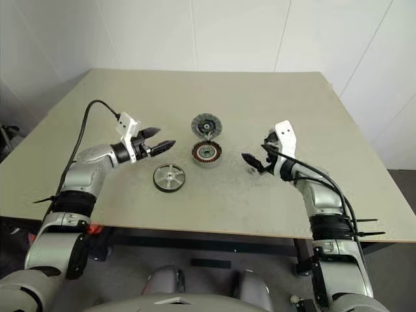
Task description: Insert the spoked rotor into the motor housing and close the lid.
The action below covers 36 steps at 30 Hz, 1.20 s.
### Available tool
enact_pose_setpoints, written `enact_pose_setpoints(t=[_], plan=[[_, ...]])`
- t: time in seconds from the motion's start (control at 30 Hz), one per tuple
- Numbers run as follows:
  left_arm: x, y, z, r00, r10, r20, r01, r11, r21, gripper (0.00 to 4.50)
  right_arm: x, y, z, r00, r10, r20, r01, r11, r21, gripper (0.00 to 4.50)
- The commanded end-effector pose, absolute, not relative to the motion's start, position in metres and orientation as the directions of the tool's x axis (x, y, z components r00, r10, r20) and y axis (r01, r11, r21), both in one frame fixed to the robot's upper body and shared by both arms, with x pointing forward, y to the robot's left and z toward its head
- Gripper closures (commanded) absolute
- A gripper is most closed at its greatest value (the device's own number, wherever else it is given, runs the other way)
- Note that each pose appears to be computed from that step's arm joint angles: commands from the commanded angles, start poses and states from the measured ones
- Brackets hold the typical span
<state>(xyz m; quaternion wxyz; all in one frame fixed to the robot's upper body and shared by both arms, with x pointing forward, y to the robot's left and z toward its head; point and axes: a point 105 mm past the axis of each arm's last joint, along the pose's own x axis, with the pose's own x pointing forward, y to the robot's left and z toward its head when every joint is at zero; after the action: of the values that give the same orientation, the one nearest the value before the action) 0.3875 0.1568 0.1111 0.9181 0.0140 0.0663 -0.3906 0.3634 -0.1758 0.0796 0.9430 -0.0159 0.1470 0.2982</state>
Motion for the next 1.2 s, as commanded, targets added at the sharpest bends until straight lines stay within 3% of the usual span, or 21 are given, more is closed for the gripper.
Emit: enact_pose_setpoints(t=[0.03,0.77,0.97,1.2], plan=[[0.388,0.154,0.133,0.677,-0.731,-0.082,0.735,0.678,0.023,0.00,0.366,-0.171,0.108,0.786,0.581,-0.211,-0.593,0.805,0.007,0.01],[0.395,0.153,0.143,0.683,-0.728,-0.058,0.730,0.683,0.025,0.00,0.367,-0.154,0.131,0.738,0.647,-0.193,-0.665,0.746,-0.041,0.01],[0.397,0.148,0.142,0.671,-0.738,-0.063,0.741,0.672,0.023,0.00,0.348,-0.105,0.139,0.489,0.793,-0.362,-0.868,0.403,-0.290,0.01],[0.399,0.145,0.147,0.672,-0.739,-0.044,0.741,0.672,0.016,0.00,0.354,-0.075,0.144,0.296,0.792,-0.533,-0.892,0.030,-0.451,0.01]])
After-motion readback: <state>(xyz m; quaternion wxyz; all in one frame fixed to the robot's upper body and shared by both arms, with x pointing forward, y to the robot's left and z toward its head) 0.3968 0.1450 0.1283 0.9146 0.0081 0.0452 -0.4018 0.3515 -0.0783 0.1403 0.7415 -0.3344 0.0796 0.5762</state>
